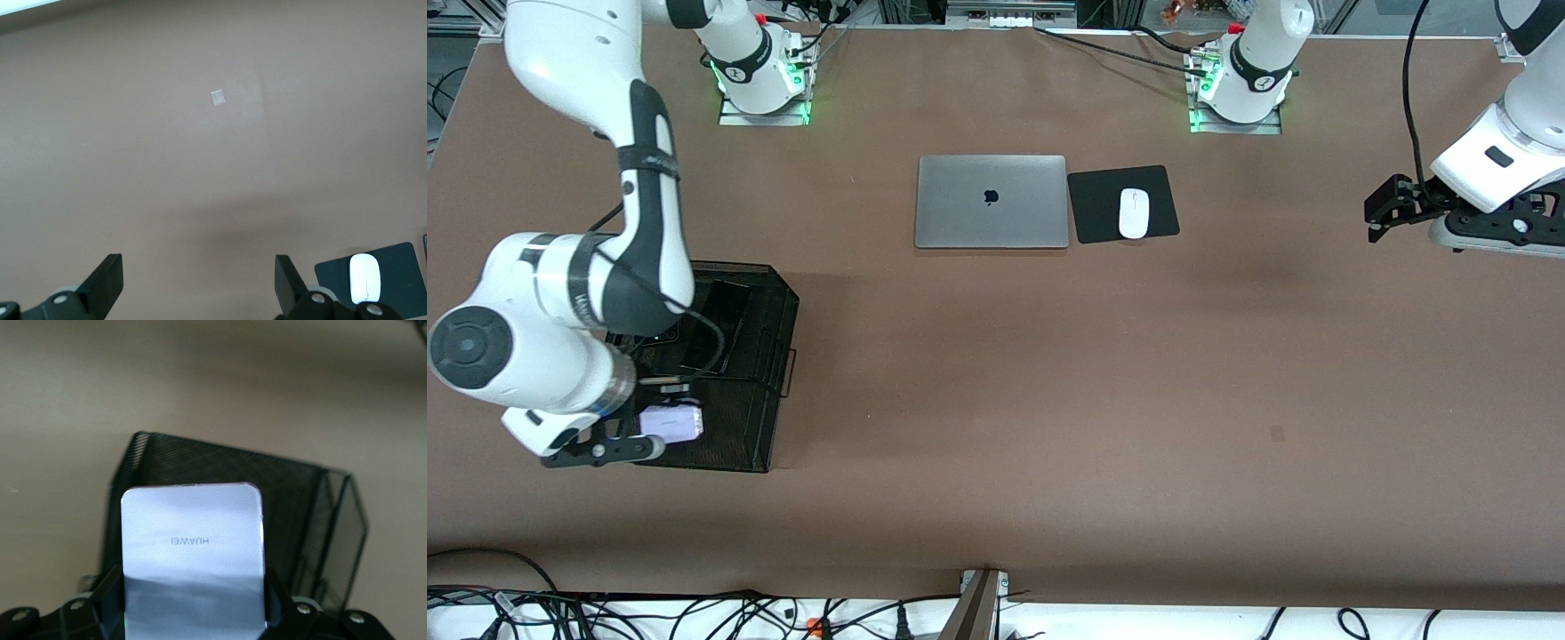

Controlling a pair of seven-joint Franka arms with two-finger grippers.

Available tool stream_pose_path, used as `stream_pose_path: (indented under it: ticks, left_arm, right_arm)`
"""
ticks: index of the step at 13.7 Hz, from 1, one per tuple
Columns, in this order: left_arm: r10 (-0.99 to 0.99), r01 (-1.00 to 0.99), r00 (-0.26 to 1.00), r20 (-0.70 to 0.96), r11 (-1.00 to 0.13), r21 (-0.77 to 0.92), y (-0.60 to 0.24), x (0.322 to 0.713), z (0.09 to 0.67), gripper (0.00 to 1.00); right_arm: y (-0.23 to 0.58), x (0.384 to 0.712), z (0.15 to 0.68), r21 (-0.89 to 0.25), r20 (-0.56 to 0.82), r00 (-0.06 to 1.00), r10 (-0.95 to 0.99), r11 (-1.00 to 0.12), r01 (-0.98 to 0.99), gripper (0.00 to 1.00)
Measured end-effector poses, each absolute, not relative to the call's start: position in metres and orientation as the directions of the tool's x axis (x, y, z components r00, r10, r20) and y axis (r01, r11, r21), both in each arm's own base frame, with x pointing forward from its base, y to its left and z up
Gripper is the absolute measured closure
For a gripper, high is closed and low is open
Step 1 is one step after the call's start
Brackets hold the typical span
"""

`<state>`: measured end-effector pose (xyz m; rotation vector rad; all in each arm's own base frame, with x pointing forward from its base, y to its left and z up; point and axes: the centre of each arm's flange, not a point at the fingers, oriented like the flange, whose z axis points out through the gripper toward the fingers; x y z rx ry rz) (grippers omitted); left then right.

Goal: Place phones with both arms
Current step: 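Carry the white phone into the basket with the right gripper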

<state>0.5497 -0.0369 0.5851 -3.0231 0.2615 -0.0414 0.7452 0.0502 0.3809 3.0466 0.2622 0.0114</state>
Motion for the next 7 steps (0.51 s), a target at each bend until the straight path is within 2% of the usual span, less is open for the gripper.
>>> stream_pose_path:
  ticks: [7]
  left_arm:
    - [-0.177, -0.175, 0.984, 0.006, -0.979, -0.108, -0.04, 0.548, 0.585, 0.0]
  right_arm:
    - [-0.007, 0.758, 0.27, 0.017, -0.02, 0.954, 0.3, -0.954, 0.3, 0.15]
